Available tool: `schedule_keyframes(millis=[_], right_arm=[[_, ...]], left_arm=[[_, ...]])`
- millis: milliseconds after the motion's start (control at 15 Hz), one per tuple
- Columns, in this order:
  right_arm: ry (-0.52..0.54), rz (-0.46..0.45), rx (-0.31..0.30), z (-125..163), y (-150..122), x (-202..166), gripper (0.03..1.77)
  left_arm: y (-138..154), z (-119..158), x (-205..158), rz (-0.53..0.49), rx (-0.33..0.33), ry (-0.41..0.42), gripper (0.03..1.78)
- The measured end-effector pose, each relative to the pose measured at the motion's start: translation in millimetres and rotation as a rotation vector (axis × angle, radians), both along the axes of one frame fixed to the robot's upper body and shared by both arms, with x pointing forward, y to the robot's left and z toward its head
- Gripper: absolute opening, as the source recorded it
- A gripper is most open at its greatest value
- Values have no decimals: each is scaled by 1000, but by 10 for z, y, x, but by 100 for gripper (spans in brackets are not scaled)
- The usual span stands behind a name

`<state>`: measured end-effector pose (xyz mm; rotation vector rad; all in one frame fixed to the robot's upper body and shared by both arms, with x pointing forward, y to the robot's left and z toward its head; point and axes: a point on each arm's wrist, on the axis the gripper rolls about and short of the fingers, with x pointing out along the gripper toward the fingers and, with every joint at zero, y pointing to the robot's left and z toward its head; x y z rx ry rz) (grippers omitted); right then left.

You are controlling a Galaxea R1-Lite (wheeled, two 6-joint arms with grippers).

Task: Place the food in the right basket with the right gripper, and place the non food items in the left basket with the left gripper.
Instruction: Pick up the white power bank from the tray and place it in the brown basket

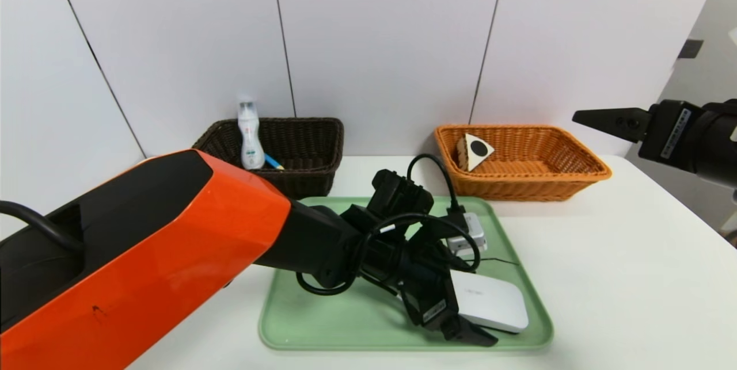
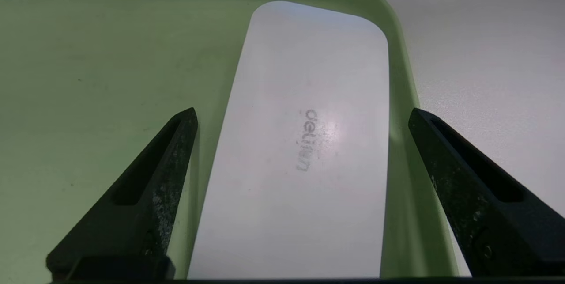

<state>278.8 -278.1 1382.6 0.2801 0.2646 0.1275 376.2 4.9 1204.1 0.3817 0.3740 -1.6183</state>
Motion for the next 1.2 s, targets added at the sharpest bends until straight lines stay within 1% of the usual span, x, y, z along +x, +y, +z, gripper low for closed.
schedule_keyframes(millis=[267,600,667,800,867,1200], right_arm=[[3,4,0,-11,1,1,170],[9,4,1,-25,3,4,170],[11,4,8,-28,4,6,170],[12,2,12,-29,5,8,170],[13,3,13,-31,5,9,170],[15,2,18,-34,6,12,170]], left_arm=[[-18,-19,22,12,-1,-32,169],[-23,-35,27,14,-1,-34,169],[-23,-34,28,16,0,-35,150],[-23,-37,26,18,2,-34,118],[-23,-38,26,18,2,-35,108],[-14,-2,16,19,-1,-39,108]])
